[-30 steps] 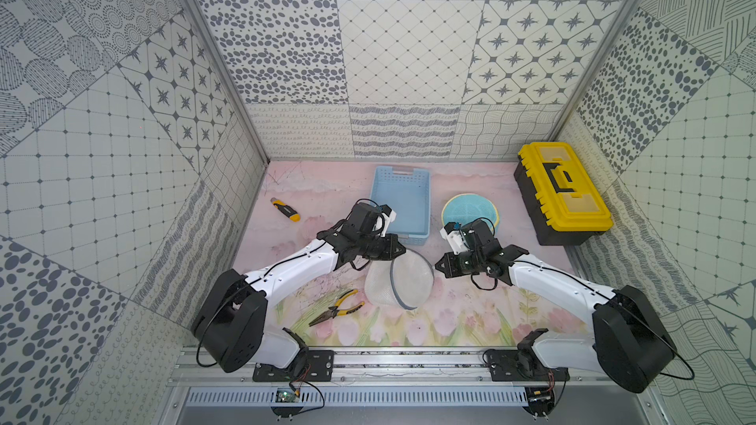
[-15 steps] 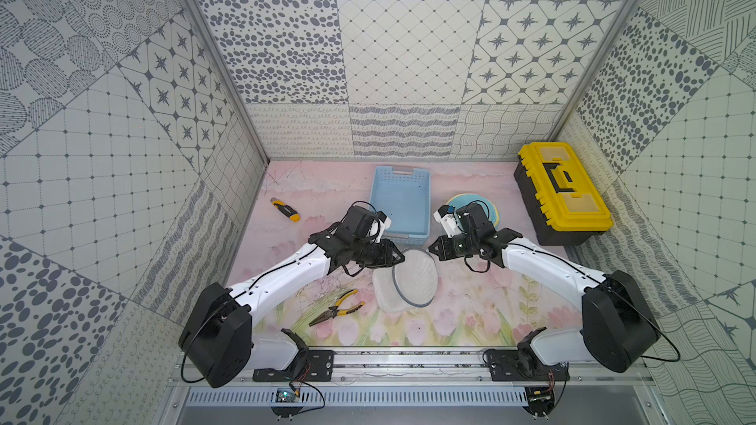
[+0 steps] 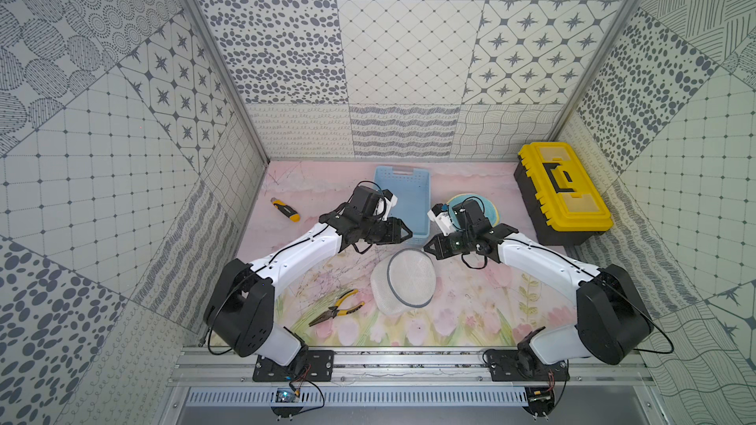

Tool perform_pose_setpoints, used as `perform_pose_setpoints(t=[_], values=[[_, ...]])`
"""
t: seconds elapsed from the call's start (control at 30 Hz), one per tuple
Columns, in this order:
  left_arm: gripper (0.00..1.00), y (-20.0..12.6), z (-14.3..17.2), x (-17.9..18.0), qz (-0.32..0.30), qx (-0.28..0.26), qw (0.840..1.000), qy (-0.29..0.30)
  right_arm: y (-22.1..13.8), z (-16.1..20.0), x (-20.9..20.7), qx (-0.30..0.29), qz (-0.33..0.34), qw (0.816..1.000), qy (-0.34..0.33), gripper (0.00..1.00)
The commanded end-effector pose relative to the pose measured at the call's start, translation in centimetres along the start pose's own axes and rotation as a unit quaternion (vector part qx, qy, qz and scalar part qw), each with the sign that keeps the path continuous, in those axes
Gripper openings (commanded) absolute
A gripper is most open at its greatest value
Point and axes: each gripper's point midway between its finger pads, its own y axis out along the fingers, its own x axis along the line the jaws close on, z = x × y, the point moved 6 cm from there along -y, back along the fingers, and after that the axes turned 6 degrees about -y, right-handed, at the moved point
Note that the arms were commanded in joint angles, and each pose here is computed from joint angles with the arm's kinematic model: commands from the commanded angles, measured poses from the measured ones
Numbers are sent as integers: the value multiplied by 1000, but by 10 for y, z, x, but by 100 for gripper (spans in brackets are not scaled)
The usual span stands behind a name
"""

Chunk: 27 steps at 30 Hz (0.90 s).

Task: Turn the laundry bag inside out
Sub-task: Zip the zipper on the laundry bag.

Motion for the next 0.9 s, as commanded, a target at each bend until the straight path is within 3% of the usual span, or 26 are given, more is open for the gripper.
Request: perform_pose_setpoints(t=[0.0, 0.13, 0.27, 0.47, 0.6, 0.87], values=[[50, 27, 8, -11, 5, 53, 996, 73, -3, -12, 6, -14, -7, 1000, -16, 0], [46, 40, 30, -10, -33, 93, 990, 98, -5, -16, 8, -20, -5, 1000, -18, 0], [37, 40, 40, 0, -83, 114, 984, 106, -7, -20, 10, -25, -6, 999, -20, 0], [24, 36, 46, 0, -84, 117, 983, 111, -7, -20, 11, -25, -5, 1000, -18, 0], [33, 33, 47, 1, -93, 110, 983, 113, -8, -21, 12, -27, -6, 999, -18, 0], [46, 3, 37, -9, -86, 7, 985, 152, -6, -17, 12, -22, -6, 1000, -17, 0]])
